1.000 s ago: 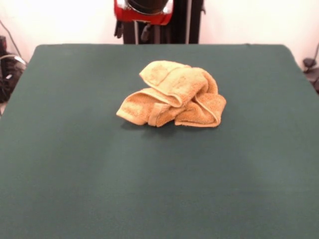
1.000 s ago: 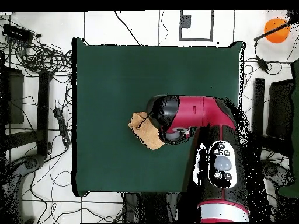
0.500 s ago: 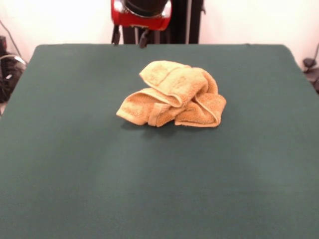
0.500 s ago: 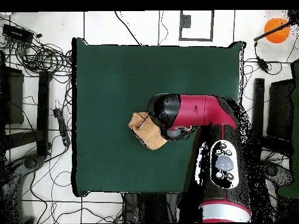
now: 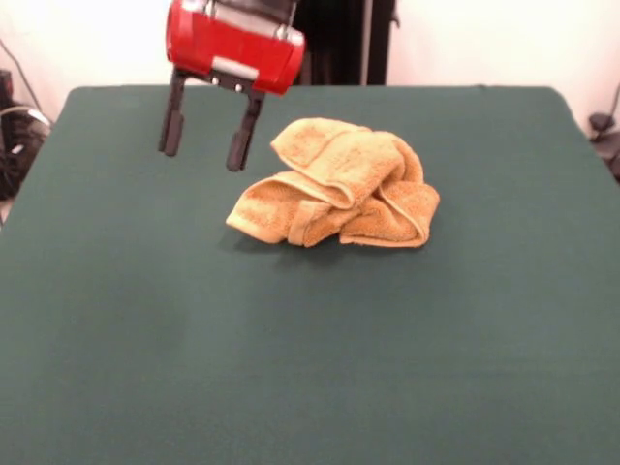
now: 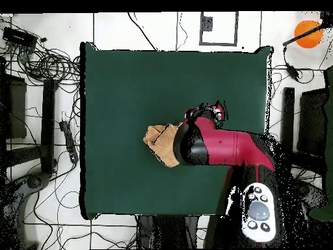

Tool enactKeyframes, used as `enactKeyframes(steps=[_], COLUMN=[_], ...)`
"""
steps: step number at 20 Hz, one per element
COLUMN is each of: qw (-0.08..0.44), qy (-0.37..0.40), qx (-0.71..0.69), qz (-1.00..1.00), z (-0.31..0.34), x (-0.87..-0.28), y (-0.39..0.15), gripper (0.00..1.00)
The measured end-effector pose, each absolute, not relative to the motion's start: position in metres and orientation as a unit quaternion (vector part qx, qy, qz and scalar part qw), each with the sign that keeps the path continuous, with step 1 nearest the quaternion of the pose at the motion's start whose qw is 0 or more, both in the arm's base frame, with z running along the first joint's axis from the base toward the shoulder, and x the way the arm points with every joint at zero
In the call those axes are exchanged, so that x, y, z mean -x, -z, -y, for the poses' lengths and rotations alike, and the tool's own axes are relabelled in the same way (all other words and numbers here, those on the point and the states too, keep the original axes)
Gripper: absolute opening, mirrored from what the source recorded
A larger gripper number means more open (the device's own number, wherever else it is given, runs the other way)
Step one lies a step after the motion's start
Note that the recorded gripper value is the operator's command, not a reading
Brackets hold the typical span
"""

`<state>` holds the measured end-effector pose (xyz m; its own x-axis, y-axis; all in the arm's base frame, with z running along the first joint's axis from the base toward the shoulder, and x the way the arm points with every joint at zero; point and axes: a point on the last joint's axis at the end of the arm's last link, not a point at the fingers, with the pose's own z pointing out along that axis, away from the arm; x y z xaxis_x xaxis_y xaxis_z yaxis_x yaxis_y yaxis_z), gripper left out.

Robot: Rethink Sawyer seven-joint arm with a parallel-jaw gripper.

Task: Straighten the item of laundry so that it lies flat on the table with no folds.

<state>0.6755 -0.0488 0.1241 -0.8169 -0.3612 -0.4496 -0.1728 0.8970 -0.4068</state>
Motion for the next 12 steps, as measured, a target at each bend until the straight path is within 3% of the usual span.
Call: enactKeyframes(steps=[4, 8, 12], qw=[0.432, 0.487, 0.499], qy=[0.186, 0.188, 0.195], qx=[0.162, 0.156, 0.137], qz=[-0.867, -0.839, -0.833], z=[0.033, 0.033, 0.043], x=[-0.686, -0.684, -0.671], y=[-0.156, -0.167, -0.167], gripper=[1.00, 1.00, 1.00])
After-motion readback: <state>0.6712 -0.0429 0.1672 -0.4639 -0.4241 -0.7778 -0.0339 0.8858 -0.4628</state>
